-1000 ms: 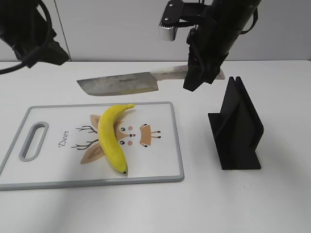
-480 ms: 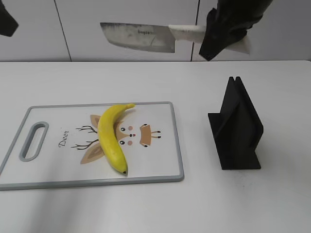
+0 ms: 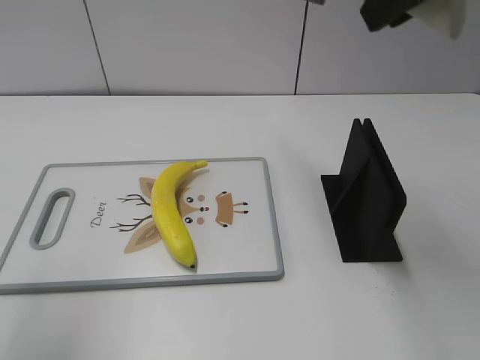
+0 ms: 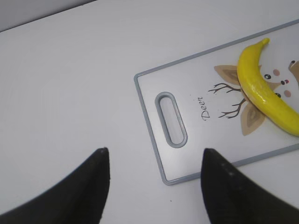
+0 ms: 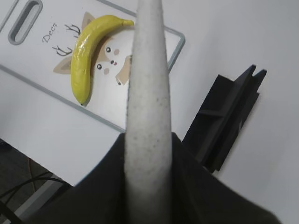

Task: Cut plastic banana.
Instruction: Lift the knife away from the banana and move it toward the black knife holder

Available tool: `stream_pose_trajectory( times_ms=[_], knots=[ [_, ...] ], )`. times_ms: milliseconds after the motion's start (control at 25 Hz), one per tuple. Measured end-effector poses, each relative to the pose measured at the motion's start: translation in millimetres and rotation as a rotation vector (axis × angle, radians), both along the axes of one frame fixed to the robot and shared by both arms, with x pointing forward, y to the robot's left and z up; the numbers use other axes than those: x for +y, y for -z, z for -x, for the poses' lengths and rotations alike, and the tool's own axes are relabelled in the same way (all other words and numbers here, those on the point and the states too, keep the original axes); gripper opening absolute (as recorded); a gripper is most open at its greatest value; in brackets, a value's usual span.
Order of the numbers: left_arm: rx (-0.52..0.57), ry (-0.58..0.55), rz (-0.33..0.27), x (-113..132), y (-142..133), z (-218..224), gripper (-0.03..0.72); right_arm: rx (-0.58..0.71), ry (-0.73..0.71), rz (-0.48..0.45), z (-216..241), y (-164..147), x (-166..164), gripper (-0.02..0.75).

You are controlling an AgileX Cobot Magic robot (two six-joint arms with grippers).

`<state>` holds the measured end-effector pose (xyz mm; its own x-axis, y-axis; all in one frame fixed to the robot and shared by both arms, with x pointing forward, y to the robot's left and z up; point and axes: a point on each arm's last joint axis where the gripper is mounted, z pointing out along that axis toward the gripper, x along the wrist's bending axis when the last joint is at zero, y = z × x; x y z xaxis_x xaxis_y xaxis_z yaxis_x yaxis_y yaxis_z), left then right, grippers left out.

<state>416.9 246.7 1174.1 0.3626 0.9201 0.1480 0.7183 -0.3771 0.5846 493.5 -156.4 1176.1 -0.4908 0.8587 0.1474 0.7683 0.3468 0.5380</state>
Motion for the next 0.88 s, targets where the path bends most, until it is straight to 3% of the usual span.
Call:
stream_pose_trajectory(
  times_ms=[200,480,640,880],
  knots=[
    [-0.05,-0.01,0.008,16,4,40,0.59,0.011,0.048,-0.02,27,18,-14,0.184],
    [-0.173,-0.003,0.076,39,18,110,0.589,0.029,0.15,-0.034,41,45,-25,0.184],
    [-0.255,0.011,0.135,48,37,142,0.589,0.083,0.21,-0.035,42,66,-26,0.184],
    [-0.31,0.067,0.276,49,81,174,0.589,0.111,0.292,-0.036,42,82,-29,0.184]
  ],
)
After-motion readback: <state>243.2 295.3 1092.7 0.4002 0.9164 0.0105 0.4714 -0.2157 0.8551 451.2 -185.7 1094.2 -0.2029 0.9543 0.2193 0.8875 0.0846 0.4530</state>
